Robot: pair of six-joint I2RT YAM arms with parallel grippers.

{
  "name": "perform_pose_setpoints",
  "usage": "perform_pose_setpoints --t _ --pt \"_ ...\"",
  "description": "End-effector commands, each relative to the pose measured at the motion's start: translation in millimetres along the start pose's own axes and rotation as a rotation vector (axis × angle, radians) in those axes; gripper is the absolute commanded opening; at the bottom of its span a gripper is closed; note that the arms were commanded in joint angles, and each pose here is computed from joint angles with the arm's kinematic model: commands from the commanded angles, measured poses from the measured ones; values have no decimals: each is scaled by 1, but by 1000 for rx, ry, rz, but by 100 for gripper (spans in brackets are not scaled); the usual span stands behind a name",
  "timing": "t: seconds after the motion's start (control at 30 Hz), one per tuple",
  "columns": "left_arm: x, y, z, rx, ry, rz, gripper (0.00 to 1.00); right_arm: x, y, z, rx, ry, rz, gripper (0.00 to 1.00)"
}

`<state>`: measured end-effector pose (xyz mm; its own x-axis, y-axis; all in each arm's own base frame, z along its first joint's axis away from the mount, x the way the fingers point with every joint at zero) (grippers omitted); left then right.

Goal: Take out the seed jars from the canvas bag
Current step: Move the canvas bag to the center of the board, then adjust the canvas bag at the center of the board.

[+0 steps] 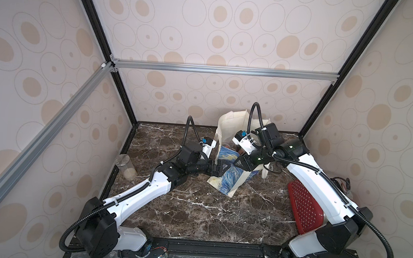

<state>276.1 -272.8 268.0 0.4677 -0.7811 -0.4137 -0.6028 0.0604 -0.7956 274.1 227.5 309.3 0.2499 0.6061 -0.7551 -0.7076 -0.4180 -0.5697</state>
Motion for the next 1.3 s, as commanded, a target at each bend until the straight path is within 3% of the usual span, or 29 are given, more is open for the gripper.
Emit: perform_pose_setpoints --t 0.0,0.33,0.57,0.73,0.87,1.0,1.07,1.27 --pt "-6 -21 -12 -8 25 -46 98 10 -1 47 -78 -224 52 37" --pt "-35 -62 28 -31 -218 -58 98 33 -19 103 -138 -435 35 54" --pt "-68 -87 27 -31 -226 -150 98 3 -5 75 -182 -175 -35 67" --pt "-54 -95 21 -83 -146 -175 98 -27 -3 42 -117 -34 -128 73" --pt "-45 -100 20 -92 -146 -175 98 -32 7 21 -36 -30 -101 74" --pt "-35 -95 28 -125 -189 -144 98 -21 14 38 -33 -193 -41 65" --pt "-32 -90 39 -187 -248 -145 92 -13 10 51 -34 -273 -26 61" --pt "-26 -84 60 -267 -380 -121 91 24 1 104 -146 -417 47 60"
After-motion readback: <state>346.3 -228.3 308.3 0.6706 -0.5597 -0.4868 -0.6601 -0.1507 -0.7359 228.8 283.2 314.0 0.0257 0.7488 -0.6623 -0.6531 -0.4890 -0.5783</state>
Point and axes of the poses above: each gripper's point midway between its finger pads, its own x axis out along the fingers, its own z axis along the line the jaws close on, y = z × x, the point moved 4 cm from there along -x, back along the fingers, and after that the axes turned 9 degrees about x, right-handed, at the moved point
